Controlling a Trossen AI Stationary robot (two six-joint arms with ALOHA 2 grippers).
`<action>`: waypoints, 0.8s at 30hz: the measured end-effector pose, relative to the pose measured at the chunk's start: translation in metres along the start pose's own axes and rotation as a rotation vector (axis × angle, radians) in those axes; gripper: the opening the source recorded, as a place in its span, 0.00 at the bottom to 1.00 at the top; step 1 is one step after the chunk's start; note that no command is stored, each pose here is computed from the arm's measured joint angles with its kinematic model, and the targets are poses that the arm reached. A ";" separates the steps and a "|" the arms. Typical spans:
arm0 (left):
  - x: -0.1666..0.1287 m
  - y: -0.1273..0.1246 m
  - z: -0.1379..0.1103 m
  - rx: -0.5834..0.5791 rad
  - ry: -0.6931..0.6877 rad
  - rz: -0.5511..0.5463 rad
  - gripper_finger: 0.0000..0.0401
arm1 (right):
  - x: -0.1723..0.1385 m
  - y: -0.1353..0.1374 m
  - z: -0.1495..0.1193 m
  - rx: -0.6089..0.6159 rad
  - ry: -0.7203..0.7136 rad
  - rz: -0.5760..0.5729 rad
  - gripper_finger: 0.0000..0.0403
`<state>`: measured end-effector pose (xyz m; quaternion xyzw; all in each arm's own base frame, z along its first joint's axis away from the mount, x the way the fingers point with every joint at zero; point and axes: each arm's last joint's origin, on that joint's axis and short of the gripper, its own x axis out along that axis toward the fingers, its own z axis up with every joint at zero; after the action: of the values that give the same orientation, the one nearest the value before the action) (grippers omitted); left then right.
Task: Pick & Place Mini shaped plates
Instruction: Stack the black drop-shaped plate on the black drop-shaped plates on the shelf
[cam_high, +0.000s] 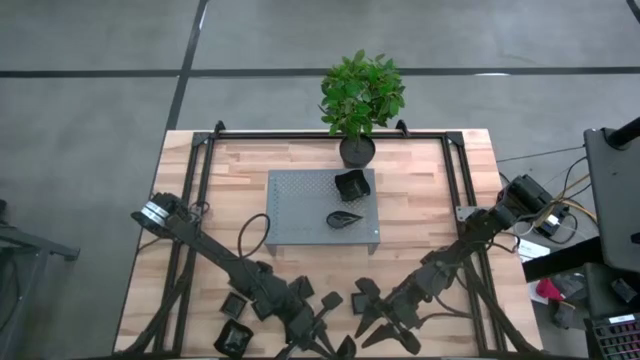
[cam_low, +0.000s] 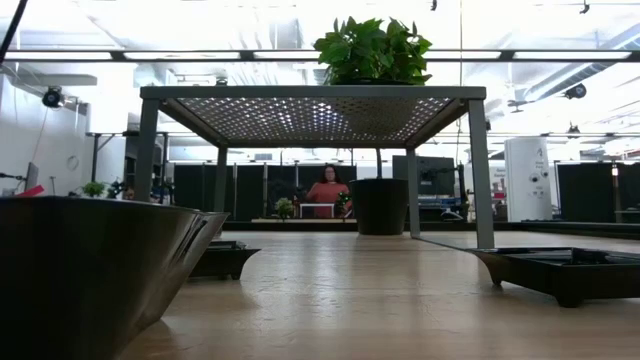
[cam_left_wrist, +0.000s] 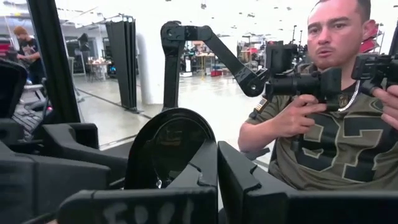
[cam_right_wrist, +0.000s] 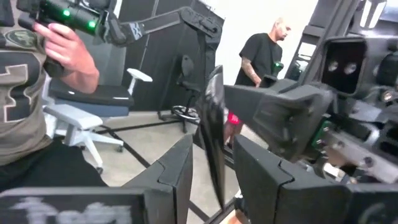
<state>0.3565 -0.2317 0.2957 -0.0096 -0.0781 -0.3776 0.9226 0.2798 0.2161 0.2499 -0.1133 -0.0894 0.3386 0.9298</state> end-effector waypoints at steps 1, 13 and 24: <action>0.000 0.001 0.001 0.009 -0.006 0.002 0.00 | 0.000 0.000 0.000 0.002 0.003 0.001 0.27; 0.000 0.011 -0.006 0.005 -0.007 0.022 0.00 | 0.000 -0.001 -0.001 0.006 0.008 0.010 0.26; 0.000 0.013 -0.006 0.004 -0.006 0.024 0.00 | 0.000 -0.001 -0.001 0.018 -0.006 0.063 0.25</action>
<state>0.3663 -0.2223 0.2905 -0.0099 -0.0816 -0.3663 0.9268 0.2805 0.2148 0.2489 -0.1069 -0.0855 0.3686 0.9195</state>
